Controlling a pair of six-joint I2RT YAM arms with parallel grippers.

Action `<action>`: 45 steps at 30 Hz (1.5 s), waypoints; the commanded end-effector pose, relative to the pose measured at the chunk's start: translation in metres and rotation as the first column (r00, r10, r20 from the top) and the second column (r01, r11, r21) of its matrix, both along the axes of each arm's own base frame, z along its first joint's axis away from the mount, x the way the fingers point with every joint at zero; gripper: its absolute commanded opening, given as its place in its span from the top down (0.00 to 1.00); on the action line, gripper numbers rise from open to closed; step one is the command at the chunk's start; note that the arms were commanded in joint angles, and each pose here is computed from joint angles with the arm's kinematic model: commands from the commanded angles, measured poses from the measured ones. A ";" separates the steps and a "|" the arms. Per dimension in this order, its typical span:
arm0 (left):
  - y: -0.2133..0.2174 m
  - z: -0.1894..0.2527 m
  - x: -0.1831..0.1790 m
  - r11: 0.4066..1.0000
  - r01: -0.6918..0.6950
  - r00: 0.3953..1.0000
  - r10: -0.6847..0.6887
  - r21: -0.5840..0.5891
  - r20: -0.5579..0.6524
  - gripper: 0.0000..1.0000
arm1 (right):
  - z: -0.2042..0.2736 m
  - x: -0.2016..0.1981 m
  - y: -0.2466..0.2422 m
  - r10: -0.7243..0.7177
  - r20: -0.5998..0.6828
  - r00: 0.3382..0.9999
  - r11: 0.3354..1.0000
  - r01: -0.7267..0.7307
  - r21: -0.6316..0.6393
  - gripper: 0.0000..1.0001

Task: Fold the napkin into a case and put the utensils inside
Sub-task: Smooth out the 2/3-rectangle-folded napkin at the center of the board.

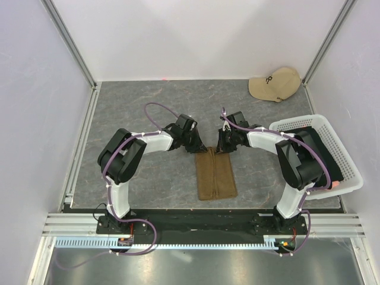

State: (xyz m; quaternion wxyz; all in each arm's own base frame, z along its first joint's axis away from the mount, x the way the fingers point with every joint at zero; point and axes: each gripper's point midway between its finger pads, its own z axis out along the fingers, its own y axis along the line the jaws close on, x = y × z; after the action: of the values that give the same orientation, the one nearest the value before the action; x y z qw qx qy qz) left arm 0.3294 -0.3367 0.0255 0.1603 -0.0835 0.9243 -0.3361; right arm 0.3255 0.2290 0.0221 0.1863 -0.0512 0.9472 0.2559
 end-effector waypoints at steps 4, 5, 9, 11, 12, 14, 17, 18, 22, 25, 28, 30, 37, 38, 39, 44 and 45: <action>0.003 0.052 -0.002 1.000 0.006 0.995 -0.003 -0.029 0.097 0.93 | 0.049 -0.002 -0.016 -0.010 0.082 0.997 0.998 0.015 -0.055 0.86; 0.005 0.064 -0.006 0.999 0.015 0.993 -0.010 -0.037 0.114 0.92 | 0.050 -0.009 -0.013 0.003 0.075 0.997 0.999 0.001 -0.046 0.83; 0.009 0.066 -0.047 0.997 0.070 0.992 -0.066 -0.033 0.104 0.90 | 0.062 -0.042 0.002 0.047 0.070 0.996 0.999 -0.047 -0.001 0.70; 0.010 0.062 -0.068 0.996 0.085 0.994 -0.082 -0.034 0.078 0.92 | 0.056 -0.060 0.003 0.055 0.041 0.998 0.998 -0.056 0.014 0.70; 0.009 0.055 -0.090 0.992 0.120 0.991 -0.118 -0.036 0.059 0.93 | 0.062 -0.068 0.008 0.071 0.051 0.996 0.996 -0.073 0.043 0.70; 0.006 0.050 -0.112 0.989 0.139 0.990 -0.138 -0.045 0.027 0.95 | 0.055 -0.085 0.010 0.072 0.022 0.997 0.994 -0.074 0.076 0.70; 0.003 0.035 -0.146 0.984 0.170 0.985 -0.172 -0.060 -0.017 0.96 | 0.048 -0.093 0.002 0.034 0.013 0.999 0.997 -0.034 0.070 0.73; 0.006 0.019 -0.162 0.981 0.189 0.980 -0.190 -0.032 -0.054 0.96 | 0.044 -0.094 -0.005 0.012 0.007 1.000 0.999 -0.012 0.041 0.74; 0.008 -0.013 -0.175 0.980 0.200 0.974 -0.199 -0.003 -0.109 0.96 | 0.045 -0.087 -0.036 -0.085 0.057 0.995 0.992 0.090 -0.090 0.71; 0.014 -0.020 -0.172 0.978 0.206 0.975 -0.202 0.035 -0.090 0.96 | 0.045 -0.088 -0.062 -0.162 0.047 0.986 0.974 0.167 -0.152 0.64; 0.015 -0.006 -0.169 0.976 0.215 0.976 -0.213 0.041 -0.044 0.95 | 0.040 -0.098 -0.076 -0.193 0.014 0.981 0.968 0.192 -0.159 0.55; 0.015 0.013 -0.168 0.975 0.220 0.975 -0.220 0.041 -0.009 0.93 | 0.038 -0.107 -0.073 -0.178 -0.006 0.984 0.975 0.175 -0.136 0.51; 0.002 0.021 -0.188 0.966 0.255 0.965 -0.257 -0.035 -0.059 0.90 | 0.012 -0.138 -0.074 -0.192 -0.100 0.976 0.978 0.182 -0.101 0.44; 0.004 0.013 -0.193 0.967 0.253 0.964 -0.254 -0.026 -0.080 0.90 | 0.011 -0.141 -0.071 -0.186 -0.108 0.977 0.981 0.178 -0.082 0.44; 0.002 0.002 -0.194 0.965 0.258 0.961 -0.260 -0.033 -0.094 0.90 | 0.011 -0.142 -0.068 -0.186 -0.109 0.976 0.982 0.180 -0.061 0.44; 0.020 -0.020 -0.188 0.966 0.232 0.972 -0.227 0.111 -0.058 0.88 | 0.007 -0.156 -0.057 -0.165 -0.120 0.979 0.986 0.161 -0.046 0.47; 0.023 -0.016 -0.185 0.965 0.227 0.974 -0.225 0.131 -0.035 0.85 | 0.006 -0.158 -0.055 -0.159 -0.122 0.980 0.987 0.155 -0.043 0.48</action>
State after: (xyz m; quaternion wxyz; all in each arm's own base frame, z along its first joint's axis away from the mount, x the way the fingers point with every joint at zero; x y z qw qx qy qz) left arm 0.1327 -0.3274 0.0150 0.0650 0.0254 0.9388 -0.3373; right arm 0.1723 0.1596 0.0249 0.1417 0.0352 0.9685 0.2018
